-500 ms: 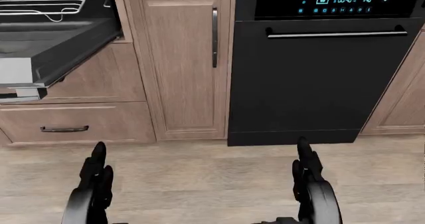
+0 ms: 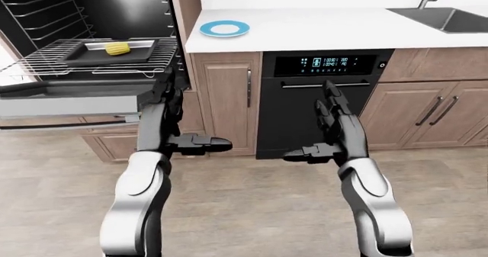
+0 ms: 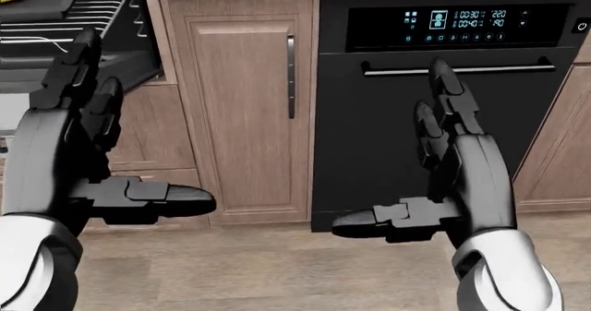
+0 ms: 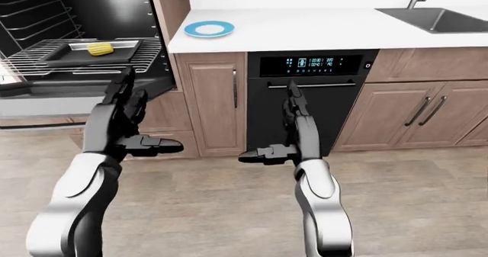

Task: Pick the corn from the oven and place it on the plate on the counter.

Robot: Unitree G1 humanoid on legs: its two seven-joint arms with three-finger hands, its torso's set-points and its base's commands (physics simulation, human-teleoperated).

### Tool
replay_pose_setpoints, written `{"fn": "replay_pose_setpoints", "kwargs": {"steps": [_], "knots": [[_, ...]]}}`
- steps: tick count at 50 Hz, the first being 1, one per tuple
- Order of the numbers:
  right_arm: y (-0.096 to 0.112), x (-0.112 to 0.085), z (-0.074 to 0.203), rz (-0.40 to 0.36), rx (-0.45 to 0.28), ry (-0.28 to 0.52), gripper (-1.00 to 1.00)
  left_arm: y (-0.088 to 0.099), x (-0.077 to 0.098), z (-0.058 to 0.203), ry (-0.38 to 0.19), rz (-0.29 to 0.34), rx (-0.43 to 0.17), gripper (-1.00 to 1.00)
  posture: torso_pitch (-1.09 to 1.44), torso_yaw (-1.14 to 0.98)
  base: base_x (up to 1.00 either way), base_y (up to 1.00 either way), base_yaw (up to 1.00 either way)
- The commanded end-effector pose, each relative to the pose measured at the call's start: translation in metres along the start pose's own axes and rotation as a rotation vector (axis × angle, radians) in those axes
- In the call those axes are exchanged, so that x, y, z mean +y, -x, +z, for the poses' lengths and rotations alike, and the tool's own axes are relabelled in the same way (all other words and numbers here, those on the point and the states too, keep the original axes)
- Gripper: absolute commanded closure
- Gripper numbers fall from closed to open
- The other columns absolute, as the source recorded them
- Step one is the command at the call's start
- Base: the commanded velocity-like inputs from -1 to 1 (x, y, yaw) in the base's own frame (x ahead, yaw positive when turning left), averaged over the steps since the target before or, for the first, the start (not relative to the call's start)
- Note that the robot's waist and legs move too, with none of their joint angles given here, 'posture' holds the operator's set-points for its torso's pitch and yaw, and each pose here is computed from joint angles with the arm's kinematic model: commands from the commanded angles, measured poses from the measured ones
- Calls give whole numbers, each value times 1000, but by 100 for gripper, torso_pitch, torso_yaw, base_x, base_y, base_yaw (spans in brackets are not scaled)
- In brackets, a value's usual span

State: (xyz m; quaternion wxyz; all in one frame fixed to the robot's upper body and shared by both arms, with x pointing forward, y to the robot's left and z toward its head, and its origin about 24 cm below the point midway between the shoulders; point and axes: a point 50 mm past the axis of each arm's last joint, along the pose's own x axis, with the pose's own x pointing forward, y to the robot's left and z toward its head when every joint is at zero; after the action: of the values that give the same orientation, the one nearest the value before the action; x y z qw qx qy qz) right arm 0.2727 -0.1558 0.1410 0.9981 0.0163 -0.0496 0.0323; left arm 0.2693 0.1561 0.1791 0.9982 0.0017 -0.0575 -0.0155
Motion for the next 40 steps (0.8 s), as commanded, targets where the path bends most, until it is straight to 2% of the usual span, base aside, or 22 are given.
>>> {"fn": "replay_pose_setpoints", "kwargs": {"steps": [1,4,14,15,27,33,40], "knots": [[-1,0,11,11,-51,6,-100,2,-2,15,7,-5,-37,-100,0,0,73,0,0],[-1,2,18,18,-71,6,-100,-5,-1,10,11,-8,-38,-100,0,0,73,0,0],[-2,2,40,27,-114,21,-100,-2,-1,37,14,-5,-67,-100,0,0,74,0,0],[-3,2,44,28,-120,23,-100,-2,0,40,29,1,-72,-100,0,0,74,0,0],[0,4,55,49,-138,27,-100,1,4,51,47,2,-93,-100,0,0,74,0,0],[4,10,67,74,-177,31,-100,4,3,55,43,-8,-91,-100,0,0,57,5,0],[7,11,76,108,-209,37,-100,6,3,58,36,-12,-94,-100,0,0,0,0,100]]}}
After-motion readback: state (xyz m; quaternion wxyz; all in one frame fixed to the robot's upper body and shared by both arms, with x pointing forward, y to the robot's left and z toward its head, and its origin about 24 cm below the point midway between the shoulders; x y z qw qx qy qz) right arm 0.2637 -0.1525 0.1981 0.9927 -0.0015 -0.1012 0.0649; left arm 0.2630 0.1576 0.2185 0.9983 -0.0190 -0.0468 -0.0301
